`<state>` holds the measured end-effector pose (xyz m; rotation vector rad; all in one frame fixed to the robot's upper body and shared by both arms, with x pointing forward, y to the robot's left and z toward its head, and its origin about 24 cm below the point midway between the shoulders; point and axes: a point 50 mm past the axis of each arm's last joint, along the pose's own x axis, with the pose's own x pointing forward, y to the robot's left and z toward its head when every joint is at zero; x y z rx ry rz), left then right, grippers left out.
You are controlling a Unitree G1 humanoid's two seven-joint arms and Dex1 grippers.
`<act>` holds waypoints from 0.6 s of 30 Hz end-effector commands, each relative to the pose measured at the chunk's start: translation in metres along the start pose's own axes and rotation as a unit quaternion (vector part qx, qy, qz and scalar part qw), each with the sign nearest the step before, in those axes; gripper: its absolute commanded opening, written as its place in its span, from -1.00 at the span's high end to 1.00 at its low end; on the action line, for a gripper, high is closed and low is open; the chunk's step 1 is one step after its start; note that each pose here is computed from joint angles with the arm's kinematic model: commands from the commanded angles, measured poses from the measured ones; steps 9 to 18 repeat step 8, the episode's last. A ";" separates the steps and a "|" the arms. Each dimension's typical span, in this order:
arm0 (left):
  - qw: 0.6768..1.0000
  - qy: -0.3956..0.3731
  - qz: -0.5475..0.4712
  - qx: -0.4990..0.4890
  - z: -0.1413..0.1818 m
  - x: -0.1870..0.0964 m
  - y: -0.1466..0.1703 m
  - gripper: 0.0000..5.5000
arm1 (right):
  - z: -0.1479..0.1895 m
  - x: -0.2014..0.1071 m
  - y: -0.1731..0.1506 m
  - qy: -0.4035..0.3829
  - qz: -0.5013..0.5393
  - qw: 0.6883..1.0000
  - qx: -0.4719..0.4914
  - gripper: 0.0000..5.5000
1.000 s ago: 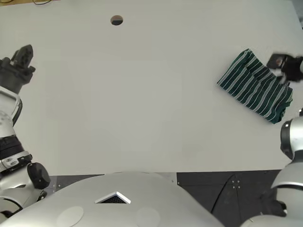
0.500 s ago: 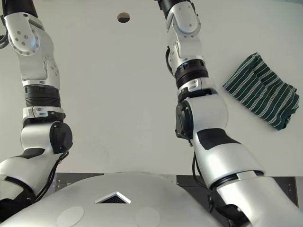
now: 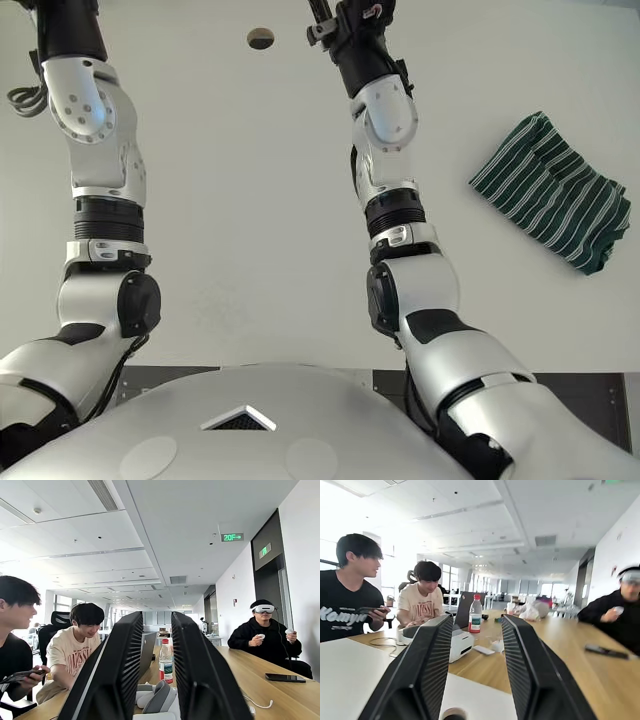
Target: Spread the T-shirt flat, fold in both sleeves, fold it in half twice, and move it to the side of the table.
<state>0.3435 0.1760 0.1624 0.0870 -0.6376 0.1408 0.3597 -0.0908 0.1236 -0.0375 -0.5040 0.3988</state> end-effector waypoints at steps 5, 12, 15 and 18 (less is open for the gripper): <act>0.988 -0.052 -0.090 -0.111 -0.002 -0.026 -0.015 0.62 | -0.020 -0.022 0.013 0.009 -0.002 0.997 -0.079 0.36; 0.989 -0.059 -0.104 -0.088 -0.007 -0.033 -0.018 0.62 | -0.023 -0.023 0.014 0.015 -0.023 0.998 -0.060 0.36; 0.989 -0.059 -0.104 -0.088 -0.007 -0.033 -0.018 0.62 | -0.023 -0.023 0.014 0.015 -0.023 0.998 -0.060 0.36; 0.989 -0.059 -0.104 -0.088 -0.007 -0.033 -0.018 0.62 | -0.023 -0.023 0.014 0.015 -0.023 0.998 -0.060 0.36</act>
